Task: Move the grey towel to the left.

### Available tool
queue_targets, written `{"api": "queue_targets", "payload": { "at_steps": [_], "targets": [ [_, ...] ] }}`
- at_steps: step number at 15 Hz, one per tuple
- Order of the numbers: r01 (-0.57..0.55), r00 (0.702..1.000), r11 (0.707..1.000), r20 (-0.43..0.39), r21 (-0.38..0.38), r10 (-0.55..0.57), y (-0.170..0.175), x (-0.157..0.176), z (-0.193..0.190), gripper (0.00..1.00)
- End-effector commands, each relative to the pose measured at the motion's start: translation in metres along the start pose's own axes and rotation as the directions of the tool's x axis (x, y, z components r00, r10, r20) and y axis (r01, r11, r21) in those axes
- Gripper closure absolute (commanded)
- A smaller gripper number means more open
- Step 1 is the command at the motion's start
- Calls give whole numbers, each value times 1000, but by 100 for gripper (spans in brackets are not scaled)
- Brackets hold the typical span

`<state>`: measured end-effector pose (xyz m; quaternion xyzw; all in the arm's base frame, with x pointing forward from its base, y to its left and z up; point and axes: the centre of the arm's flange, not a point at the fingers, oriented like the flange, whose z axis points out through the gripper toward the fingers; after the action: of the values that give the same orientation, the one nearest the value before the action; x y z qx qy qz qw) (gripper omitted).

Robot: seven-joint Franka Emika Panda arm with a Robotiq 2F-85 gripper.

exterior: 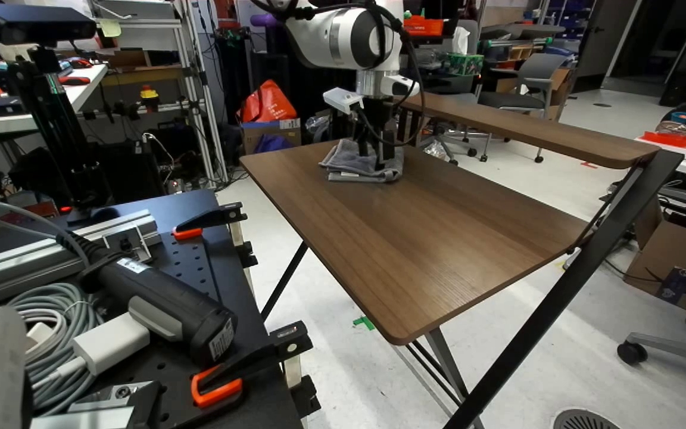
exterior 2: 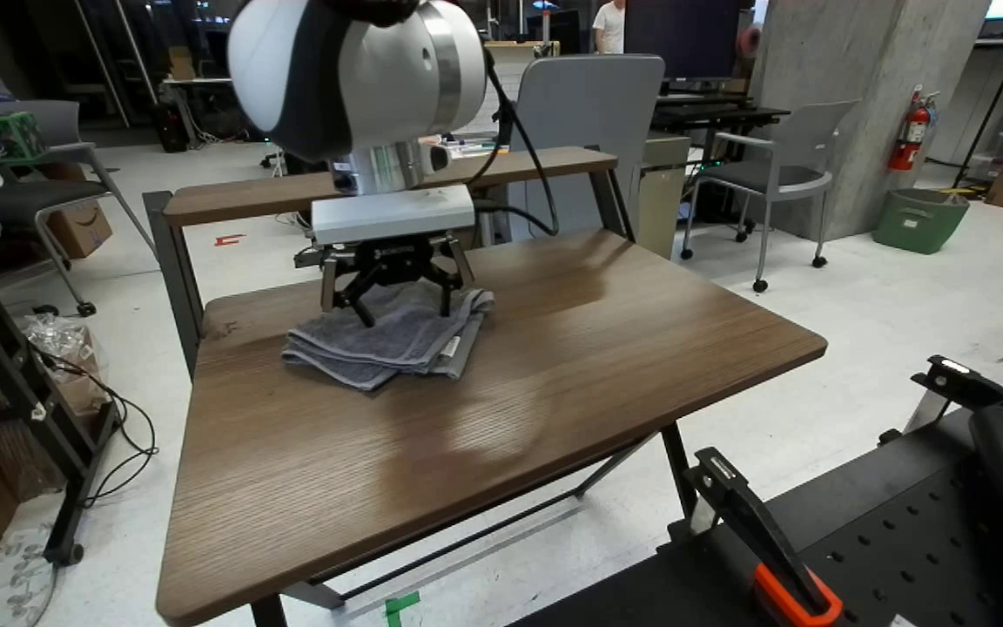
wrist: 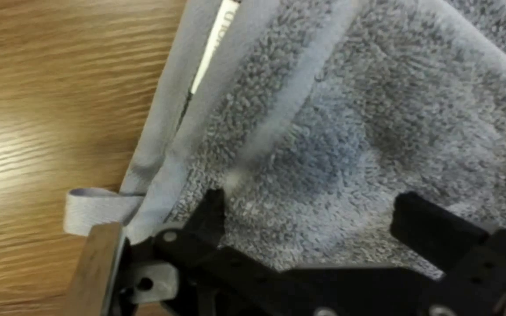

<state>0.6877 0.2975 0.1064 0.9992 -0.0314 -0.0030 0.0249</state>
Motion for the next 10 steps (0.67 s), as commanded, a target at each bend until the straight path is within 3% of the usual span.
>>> {"api": "queue_targets", "payload": {
  "at_steps": [1, 5, 10],
  "targets": [
    [91, 995, 995, 40, 52, -93, -51, -3, 15, 0],
    [186, 979, 979, 71, 85, -192, -93, -25, 18, 0],
    [191, 976, 979, 98, 69, -197, -103, -31, 4, 0]
  ]
}}
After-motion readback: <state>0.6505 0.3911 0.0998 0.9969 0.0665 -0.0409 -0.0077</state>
